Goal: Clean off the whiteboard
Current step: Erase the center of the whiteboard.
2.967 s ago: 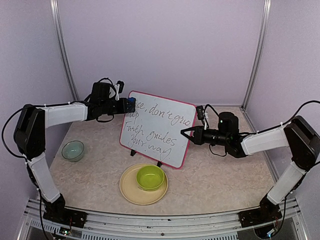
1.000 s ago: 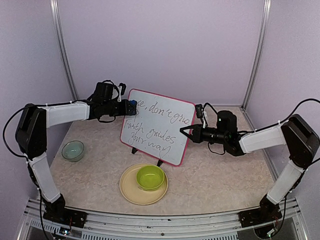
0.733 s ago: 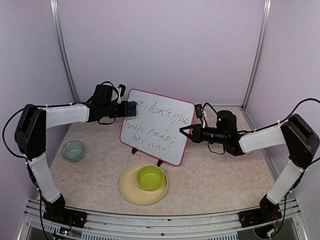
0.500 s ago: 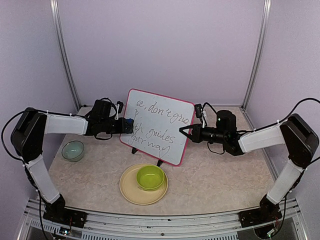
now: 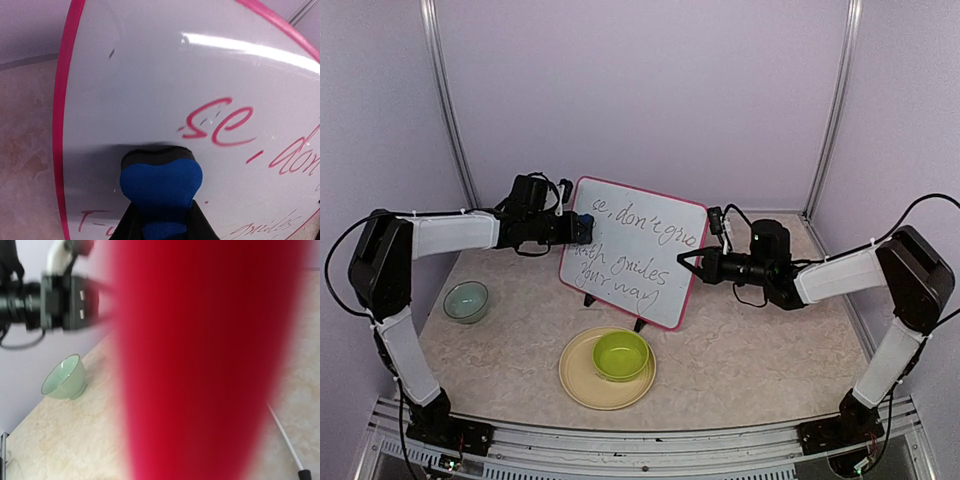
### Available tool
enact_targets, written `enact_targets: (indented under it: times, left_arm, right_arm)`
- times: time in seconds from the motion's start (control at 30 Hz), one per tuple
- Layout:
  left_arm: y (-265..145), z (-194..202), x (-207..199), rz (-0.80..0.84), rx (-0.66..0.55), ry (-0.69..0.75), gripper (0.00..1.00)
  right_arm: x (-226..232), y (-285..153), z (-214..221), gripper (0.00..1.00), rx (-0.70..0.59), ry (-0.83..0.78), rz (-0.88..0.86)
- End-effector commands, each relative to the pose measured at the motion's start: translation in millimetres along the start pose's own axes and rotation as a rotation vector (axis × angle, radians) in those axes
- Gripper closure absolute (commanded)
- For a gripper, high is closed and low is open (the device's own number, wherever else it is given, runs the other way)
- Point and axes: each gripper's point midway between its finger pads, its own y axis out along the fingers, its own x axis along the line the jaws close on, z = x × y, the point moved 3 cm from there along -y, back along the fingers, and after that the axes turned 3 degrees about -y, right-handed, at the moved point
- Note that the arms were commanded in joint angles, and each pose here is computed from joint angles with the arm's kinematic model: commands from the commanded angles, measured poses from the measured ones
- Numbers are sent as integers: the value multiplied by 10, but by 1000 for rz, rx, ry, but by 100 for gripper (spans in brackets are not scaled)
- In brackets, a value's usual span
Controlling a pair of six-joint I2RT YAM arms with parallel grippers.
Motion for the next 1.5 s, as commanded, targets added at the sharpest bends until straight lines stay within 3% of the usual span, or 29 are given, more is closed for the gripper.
enact_targets:
  times: [0.0,0.23,0.67,0.83,1.17,1.3,1.47]
  left_arm:
    - [78,-319,-163,33,-51,51,100]
    - [120,-398,-180,29,-49,54,100]
    - [28,397,140,-41,60,11,100]
    - [30,209,58,-20,33,18,100]
    - [-73,-528,-315,47,-78,64,100]
    - [-80,-541,-377,56,-80,68,100]
    - [-31,-245,-327,47,-40,58,100]
  right_arm:
    - [-75,18,744,100,267,7,-8]
    - [-63,31,761,100,276,9,-15]
    - [-40,63,792,100,289,6,-25]
    - [-16,89,831,100,306,-9,-35]
    - [44,110,891,100,336,-47,-54]
    - [53,102,921,100,354,-60,-56]
    - [20,32,1053,100,382,-61,-42]
